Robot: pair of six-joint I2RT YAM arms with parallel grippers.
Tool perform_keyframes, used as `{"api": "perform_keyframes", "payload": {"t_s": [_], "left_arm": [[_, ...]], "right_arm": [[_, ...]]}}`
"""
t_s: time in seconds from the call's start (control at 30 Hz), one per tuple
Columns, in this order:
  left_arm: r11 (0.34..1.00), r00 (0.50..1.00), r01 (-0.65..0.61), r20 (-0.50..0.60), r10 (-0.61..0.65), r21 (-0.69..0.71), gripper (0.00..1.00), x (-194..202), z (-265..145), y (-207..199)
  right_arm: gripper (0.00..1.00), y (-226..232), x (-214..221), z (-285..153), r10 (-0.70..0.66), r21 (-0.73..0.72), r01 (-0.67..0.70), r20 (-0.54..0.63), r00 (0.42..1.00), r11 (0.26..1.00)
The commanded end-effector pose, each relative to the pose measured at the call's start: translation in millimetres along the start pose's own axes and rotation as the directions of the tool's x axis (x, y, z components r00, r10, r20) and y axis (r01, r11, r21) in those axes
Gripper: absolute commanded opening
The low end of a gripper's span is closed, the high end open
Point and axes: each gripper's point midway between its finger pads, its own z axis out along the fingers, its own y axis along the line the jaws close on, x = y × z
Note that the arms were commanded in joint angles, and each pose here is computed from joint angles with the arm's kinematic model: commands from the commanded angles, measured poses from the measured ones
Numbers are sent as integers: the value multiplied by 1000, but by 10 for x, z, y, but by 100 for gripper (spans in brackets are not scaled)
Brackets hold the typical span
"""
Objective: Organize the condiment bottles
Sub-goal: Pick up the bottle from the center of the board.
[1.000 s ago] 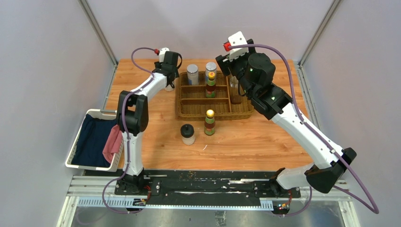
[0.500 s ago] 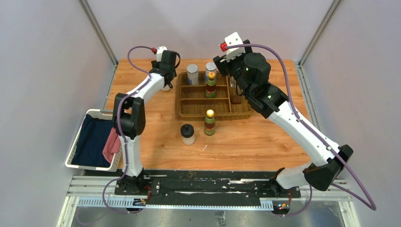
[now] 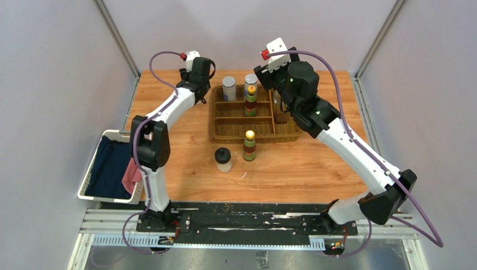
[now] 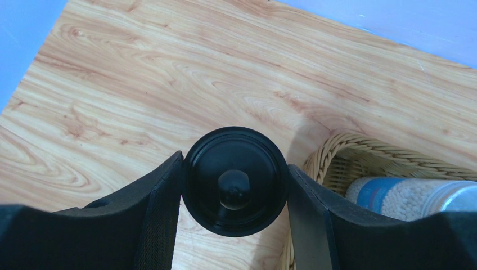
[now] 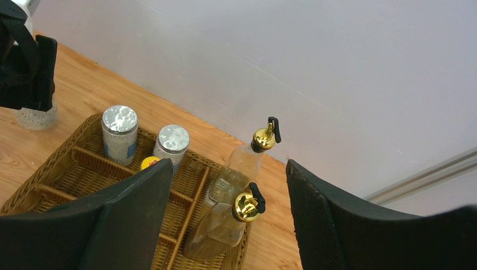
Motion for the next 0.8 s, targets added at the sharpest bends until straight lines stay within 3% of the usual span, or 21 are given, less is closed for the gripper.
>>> {"api": "perform_keyframes", "payload": {"t_s": [0.0, 0.77], "left_arm": [[999, 993, 43, 107, -42, -4, 0, -392, -258, 29], [1000, 984, 6, 178, -8, 13, 0, -531, -748, -69]], "right_arm": [[77, -196, -101, -36, 32, 56, -33, 19, 999, 998], [77, -246, -62, -90, 42, 65, -42, 1, 999, 997]]}}
